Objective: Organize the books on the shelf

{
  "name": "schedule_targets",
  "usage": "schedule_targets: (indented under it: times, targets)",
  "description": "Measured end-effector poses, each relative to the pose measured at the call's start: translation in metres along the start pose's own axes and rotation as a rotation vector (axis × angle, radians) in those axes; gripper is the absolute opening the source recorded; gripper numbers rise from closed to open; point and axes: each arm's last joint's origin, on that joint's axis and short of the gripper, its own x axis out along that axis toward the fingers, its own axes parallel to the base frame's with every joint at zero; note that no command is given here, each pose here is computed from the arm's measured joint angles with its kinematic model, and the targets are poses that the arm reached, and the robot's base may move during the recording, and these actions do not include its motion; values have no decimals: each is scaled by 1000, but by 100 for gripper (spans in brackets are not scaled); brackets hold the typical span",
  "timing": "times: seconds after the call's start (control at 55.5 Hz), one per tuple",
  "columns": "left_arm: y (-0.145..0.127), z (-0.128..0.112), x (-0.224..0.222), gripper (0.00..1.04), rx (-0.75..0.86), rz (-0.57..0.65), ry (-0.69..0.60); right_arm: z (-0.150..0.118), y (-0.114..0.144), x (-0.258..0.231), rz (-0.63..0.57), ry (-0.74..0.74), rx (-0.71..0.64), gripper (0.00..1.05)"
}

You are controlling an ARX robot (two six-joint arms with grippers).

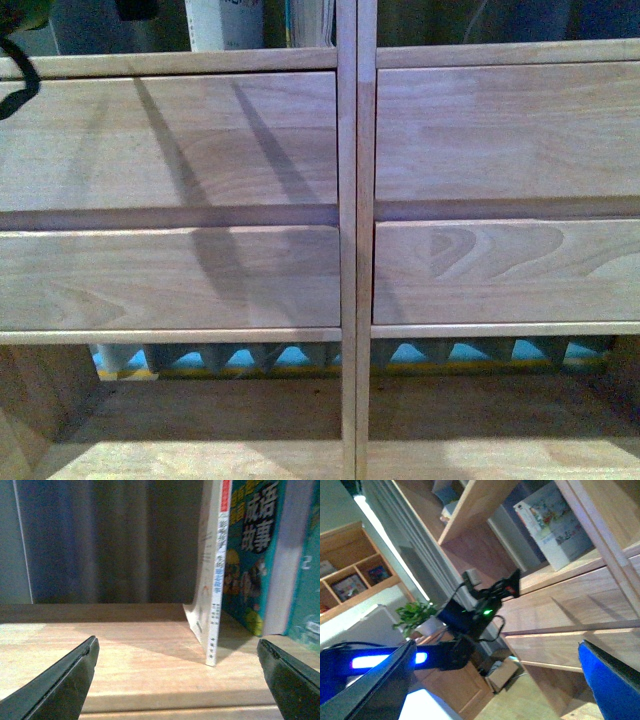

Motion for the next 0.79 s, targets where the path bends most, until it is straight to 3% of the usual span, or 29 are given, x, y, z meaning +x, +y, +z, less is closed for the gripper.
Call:
schedule_targets:
  times: [0.144, 0.396, 0.505, 0.559, 0.631, 0.703, 0.793]
  targets:
    - [-1, 9, -66, 97, -41, -49, 42, -8, -6, 0, -108, 49, -179, 98]
    - [-7, 2, -196, 97, -104, -180, 200, -27, -9, -4, -320, 54, -425, 98]
    - [-14, 2, -243, 80, -45, 75, 321, -29, -8, -4, -327, 59, -497, 98]
    - [-12, -3, -262, 67, -12, 174, 351, -34, -11, -6, -550, 89, -560, 87]
    - [-10, -9, -270, 53, -3, 189, 352, -43, -17, -16, -745, 123, -634, 74]
    - [-7, -14, -275, 41, -4, 152, 355, -52, -22, -26, -777, 143, -664, 62]
    - [-1, -19, -280, 25, 6, 189, 353, -54, -29, -36, -777, 135, -687, 48]
